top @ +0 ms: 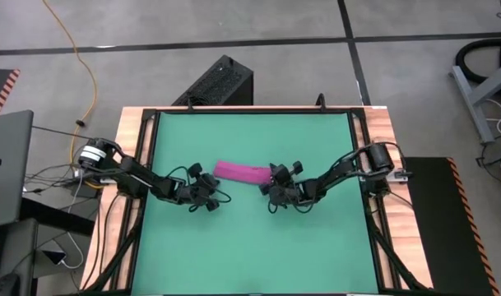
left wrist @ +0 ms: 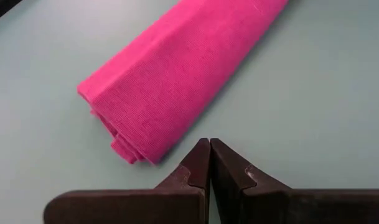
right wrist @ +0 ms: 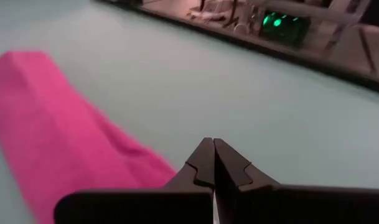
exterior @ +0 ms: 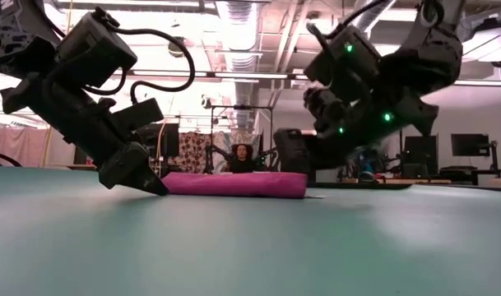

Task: Roll towel into tight, uniform cylinder
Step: Roll the pink towel

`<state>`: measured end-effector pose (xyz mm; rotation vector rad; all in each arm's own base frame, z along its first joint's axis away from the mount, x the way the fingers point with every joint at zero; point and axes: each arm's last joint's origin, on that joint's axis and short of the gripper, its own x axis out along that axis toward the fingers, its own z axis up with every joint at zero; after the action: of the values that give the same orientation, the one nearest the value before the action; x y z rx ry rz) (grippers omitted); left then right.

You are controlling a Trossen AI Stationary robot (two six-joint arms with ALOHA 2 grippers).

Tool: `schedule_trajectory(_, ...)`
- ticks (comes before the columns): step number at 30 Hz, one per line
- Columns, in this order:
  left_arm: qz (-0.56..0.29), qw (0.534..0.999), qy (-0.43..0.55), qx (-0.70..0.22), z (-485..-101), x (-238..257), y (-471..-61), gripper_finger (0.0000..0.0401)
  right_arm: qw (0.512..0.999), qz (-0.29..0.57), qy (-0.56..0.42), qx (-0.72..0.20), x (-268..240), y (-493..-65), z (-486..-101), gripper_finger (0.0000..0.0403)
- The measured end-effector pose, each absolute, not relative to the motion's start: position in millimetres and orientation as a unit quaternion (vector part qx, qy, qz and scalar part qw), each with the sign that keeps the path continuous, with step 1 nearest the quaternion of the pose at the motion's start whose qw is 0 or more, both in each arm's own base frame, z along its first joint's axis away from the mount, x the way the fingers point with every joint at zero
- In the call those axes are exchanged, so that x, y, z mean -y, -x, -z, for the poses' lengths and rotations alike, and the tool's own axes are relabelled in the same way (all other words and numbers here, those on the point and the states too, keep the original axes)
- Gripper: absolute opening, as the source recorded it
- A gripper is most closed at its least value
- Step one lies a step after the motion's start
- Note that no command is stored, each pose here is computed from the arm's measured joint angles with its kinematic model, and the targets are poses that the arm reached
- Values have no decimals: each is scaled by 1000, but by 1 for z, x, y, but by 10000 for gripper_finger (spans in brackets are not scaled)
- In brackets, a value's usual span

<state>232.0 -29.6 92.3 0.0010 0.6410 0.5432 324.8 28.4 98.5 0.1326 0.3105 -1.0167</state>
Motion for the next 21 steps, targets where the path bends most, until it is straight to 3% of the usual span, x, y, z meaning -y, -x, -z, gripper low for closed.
schedule_trajectory(15, -223, 933, 37, -281, -98, 33, -239, 0, 878, 468, -47, -86, -58, -338, -130, 8)
schedule_trajectory(21, -217, 935, 47, -275, -99, 34, -240, 0, 877, 468, -38, -102, -65, -351, -105, 7)
